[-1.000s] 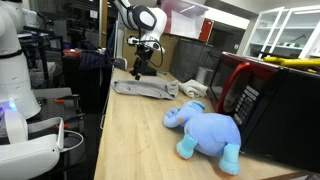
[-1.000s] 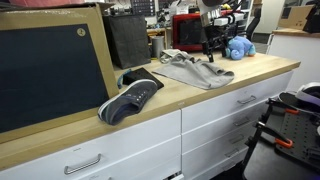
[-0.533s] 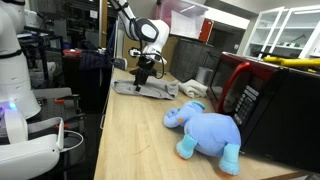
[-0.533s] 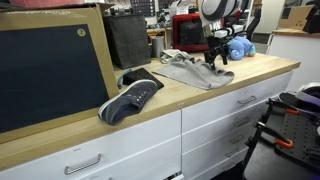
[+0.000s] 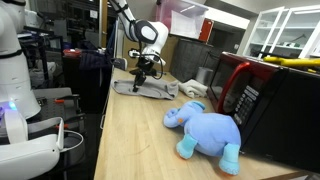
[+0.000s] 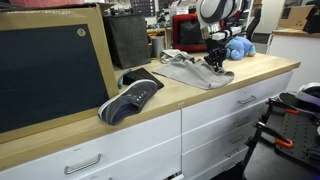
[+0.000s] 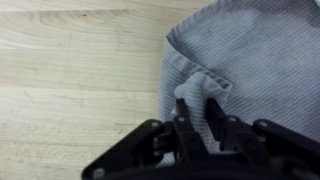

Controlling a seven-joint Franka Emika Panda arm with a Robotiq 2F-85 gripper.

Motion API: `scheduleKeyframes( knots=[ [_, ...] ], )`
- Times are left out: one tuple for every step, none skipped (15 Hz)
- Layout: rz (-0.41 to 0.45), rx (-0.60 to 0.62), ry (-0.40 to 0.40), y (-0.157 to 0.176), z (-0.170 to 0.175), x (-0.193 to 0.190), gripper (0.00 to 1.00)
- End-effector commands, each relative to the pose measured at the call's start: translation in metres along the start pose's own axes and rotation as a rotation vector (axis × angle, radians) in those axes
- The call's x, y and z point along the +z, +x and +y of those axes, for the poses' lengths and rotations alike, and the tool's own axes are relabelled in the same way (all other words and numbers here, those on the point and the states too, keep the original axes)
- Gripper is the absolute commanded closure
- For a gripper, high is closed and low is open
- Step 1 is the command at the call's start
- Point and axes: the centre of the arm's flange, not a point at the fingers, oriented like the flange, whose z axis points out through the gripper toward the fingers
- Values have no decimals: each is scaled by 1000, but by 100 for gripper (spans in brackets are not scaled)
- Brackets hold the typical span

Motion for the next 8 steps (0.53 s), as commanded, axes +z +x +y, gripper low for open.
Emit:
scheduleKeyframes(
  knots=[
    [27, -9, -32, -5, -11, -19, 99],
    [41, -23, -53, -3, -11, -23, 100],
    [55, -38, -77, 0, -9, -26, 100],
    [72, -47, -105, 3, -7, -30, 100],
    [87, -55, -133, 6, -4, -33, 99],
    [103, -66, -162, 9, 0, -35, 99],
    [116, -77, -191, 12, 3, -36, 99],
    [124, -89, -217, 13, 7, -37, 99]
  ],
)
